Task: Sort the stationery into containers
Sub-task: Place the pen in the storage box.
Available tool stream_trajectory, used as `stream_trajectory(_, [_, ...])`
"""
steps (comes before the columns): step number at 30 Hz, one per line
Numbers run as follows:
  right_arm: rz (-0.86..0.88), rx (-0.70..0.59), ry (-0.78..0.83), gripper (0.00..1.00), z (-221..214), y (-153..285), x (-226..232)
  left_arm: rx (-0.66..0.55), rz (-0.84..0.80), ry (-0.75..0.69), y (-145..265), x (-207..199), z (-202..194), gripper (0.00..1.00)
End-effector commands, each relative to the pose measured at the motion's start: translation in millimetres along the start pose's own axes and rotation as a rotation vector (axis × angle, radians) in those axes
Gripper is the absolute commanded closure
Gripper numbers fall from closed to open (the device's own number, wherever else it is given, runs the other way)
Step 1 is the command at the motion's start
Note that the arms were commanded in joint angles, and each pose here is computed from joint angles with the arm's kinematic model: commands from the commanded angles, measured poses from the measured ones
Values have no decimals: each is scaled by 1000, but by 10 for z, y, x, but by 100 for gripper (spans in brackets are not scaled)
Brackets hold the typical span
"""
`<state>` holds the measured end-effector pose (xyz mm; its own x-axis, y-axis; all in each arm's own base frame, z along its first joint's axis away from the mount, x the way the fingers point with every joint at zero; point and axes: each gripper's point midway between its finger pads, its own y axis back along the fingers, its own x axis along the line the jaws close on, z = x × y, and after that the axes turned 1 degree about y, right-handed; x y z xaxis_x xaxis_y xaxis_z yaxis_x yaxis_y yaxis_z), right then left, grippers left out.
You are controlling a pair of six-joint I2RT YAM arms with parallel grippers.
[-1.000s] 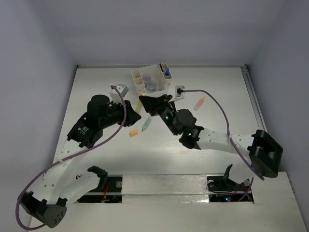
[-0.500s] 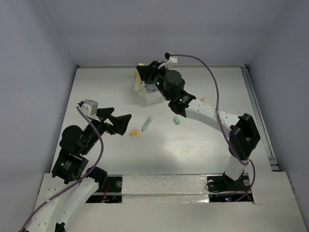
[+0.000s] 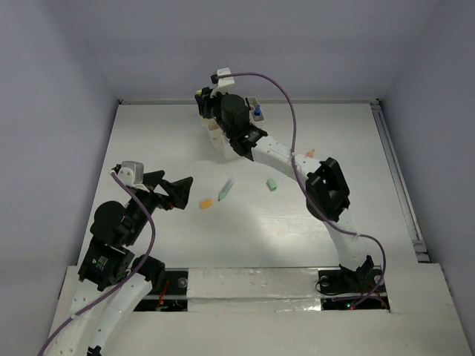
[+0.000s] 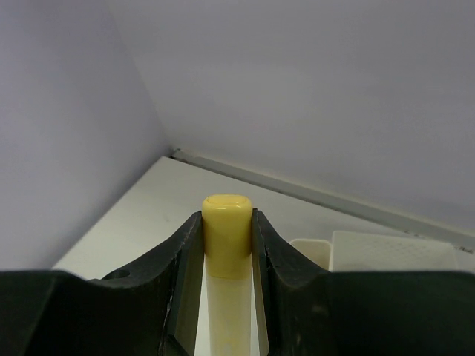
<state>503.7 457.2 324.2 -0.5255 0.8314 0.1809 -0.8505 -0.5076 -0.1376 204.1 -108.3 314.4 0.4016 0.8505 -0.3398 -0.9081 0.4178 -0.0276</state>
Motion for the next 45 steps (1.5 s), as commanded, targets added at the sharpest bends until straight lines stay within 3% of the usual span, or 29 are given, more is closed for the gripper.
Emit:
stream_trajectory(1, [-29, -77, 110, 100, 320, -135, -147, -44, 9, -17, 14, 24, 102, 1])
stream_trajectory(8, [-40, -44, 89, 100, 147, -245, -374, -37, 20, -17, -14, 60, 80, 1])
stream_trajectory(32, [4, 67, 67, 100, -597, -181, -386, -34, 47, -15, -34, 122, 69, 1])
stream_trajectory(35, [13, 51, 54, 89, -556, -164, -365, -36, 46, -15, -32, 119, 76, 1])
stream_trajectory(42, [38, -9, 31, 45, -239, -106, -290, -36, 44, -14, -35, 116, 76, 1])
stream_trajectory(45, [50, -43, 8, 38, -14, -27, -252, -38, 54, -16, -34, 138, 79, 1])
